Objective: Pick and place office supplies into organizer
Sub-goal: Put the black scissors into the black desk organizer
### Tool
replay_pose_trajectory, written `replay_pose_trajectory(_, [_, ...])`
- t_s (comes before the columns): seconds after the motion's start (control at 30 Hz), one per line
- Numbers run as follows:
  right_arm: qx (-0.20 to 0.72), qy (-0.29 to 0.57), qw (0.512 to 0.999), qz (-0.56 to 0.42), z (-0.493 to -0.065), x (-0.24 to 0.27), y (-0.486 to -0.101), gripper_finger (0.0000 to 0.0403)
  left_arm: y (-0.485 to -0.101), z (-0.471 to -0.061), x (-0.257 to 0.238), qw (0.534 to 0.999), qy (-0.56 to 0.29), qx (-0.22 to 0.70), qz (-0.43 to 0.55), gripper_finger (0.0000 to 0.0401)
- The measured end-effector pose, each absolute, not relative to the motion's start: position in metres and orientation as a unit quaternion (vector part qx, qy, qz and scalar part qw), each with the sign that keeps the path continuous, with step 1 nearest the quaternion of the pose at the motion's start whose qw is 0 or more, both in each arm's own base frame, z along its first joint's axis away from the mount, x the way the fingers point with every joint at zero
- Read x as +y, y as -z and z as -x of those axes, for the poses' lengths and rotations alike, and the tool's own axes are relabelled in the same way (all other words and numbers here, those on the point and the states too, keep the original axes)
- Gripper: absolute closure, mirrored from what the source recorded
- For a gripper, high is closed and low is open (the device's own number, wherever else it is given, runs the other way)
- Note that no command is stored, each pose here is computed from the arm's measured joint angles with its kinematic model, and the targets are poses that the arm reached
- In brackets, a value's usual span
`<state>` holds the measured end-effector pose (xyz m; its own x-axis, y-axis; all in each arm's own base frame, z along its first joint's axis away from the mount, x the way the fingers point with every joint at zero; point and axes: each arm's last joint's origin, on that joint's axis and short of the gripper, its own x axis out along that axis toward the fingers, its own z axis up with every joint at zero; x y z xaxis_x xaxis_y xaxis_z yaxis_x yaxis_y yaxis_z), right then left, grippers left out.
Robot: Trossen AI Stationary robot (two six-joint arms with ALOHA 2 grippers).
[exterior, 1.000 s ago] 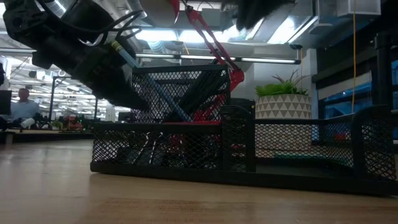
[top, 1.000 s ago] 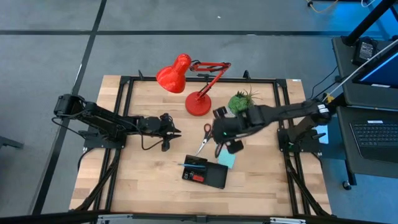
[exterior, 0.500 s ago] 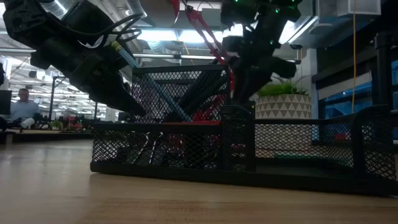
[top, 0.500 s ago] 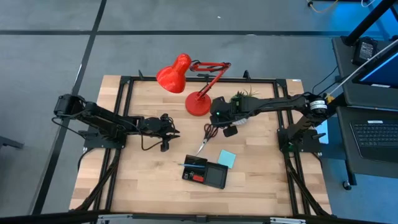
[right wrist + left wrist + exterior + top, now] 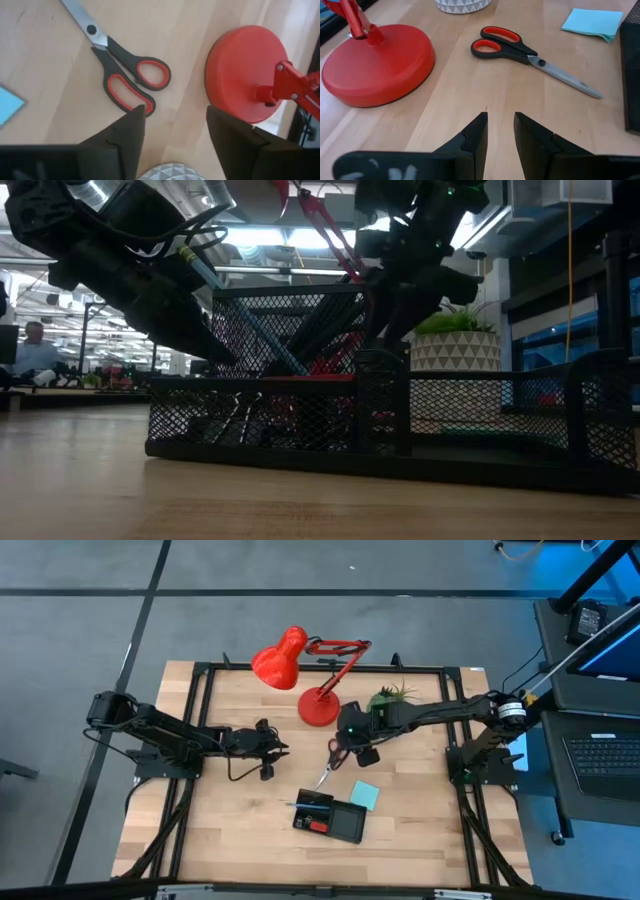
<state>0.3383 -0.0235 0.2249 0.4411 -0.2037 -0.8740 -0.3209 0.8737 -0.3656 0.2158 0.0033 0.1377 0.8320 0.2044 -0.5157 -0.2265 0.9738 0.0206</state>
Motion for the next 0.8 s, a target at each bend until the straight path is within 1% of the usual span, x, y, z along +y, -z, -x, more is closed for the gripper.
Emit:
replay_pose_trajectory(0.1, [0.525,-0.029,0.818,0.234,-0.339,-0.020,-0.225,0.0169,-0.138,-0.216,0.003,0.957,-0.112,0.268,0.021,0.0313])
replay_pose_trajectory(0.2, [0.523,-0.034,0.817,0.239,-0.339,-0.017,-0.225,0.0161,-0.138,-0.216,0.003,0.957,-0.112,0.268,0.021,0.0313])
replay_pose_trajectory(0.43, [0.517,-0.074,0.797,0.304,-0.341,-0.018,-0.224,0.0160,-0.138,-0.216,0.003,0.957,-0.112,0.268,0.021,0.0313])
replay_pose_trajectory(0.5, [0.514,-0.087,0.795,0.309,-0.342,-0.020,-0.222,0.0162,-0.138,-0.216,0.003,0.957,-0.112,0.268,0.021,0.0313])
replay_pose_trajectory(0.63, [0.489,-0.149,0.804,0.303,-0.348,-0.026,-0.215,0.0174,-0.137,-0.216,0.003,0.957,-0.112,0.268,0.021,0.0313])
replay_pose_trajectory(0.8, [0.487,-0.186,0.781,0.345,-0.354,-0.031,-0.202,0.0194,-0.137,-0.215,0.003,0.956,-0.112,0.271,0.021,0.0313])
